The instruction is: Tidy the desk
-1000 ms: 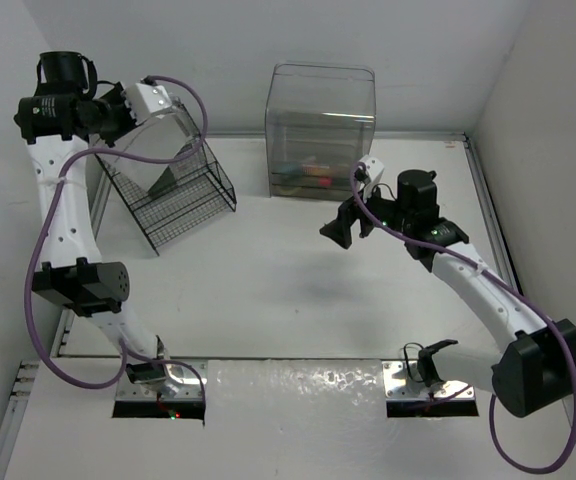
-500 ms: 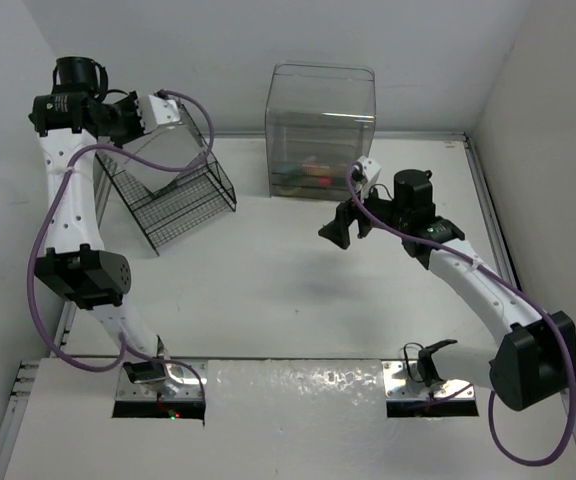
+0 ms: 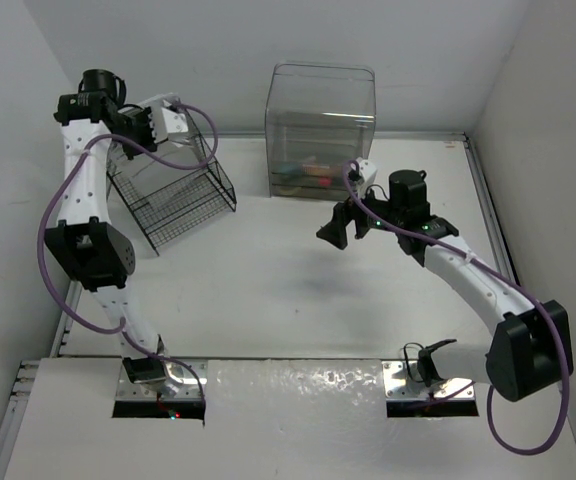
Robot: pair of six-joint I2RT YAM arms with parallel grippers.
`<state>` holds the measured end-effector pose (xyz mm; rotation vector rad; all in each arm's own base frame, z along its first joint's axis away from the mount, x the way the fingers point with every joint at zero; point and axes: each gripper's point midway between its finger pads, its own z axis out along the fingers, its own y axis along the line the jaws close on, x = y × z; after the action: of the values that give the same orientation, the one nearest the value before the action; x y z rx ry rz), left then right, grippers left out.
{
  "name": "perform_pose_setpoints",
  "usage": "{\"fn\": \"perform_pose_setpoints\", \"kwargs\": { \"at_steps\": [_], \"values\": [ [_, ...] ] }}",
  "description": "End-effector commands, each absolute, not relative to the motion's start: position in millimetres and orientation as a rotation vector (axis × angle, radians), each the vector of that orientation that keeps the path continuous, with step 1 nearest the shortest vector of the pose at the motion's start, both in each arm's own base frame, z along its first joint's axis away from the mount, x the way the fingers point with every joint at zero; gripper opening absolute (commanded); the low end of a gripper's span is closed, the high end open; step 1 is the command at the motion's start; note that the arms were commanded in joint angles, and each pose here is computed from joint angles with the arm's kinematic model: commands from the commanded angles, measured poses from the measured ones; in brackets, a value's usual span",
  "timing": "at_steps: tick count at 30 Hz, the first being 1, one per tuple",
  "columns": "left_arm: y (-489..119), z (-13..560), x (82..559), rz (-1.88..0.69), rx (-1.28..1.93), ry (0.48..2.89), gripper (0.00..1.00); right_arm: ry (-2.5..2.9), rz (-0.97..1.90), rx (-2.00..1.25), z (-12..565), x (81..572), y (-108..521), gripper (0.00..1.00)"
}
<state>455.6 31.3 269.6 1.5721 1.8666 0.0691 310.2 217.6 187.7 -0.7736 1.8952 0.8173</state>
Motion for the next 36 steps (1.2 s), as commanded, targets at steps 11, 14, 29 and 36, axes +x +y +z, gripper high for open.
{"fn": "perform_pose_setpoints", "kwargs": {
  "at_steps": [11,14,29,36],
  "values": [
    [33,279,507,0.19,1.402,1.807,0.12,1.89,0.869,-0.787,183,311,227,0.99],
    [43,290,518,0.283,1.258,1.815,0.42,1.896,0.873,-0.79,180,310,227,0.99],
    [82,369,544,0.49,0.808,1.701,0.7,1.927,0.884,-0.813,173,304,226,0.99],
    [96,345,547,0.538,0.795,1.79,0.71,1.924,0.882,-0.82,173,301,225,0.99]
  ]
}}
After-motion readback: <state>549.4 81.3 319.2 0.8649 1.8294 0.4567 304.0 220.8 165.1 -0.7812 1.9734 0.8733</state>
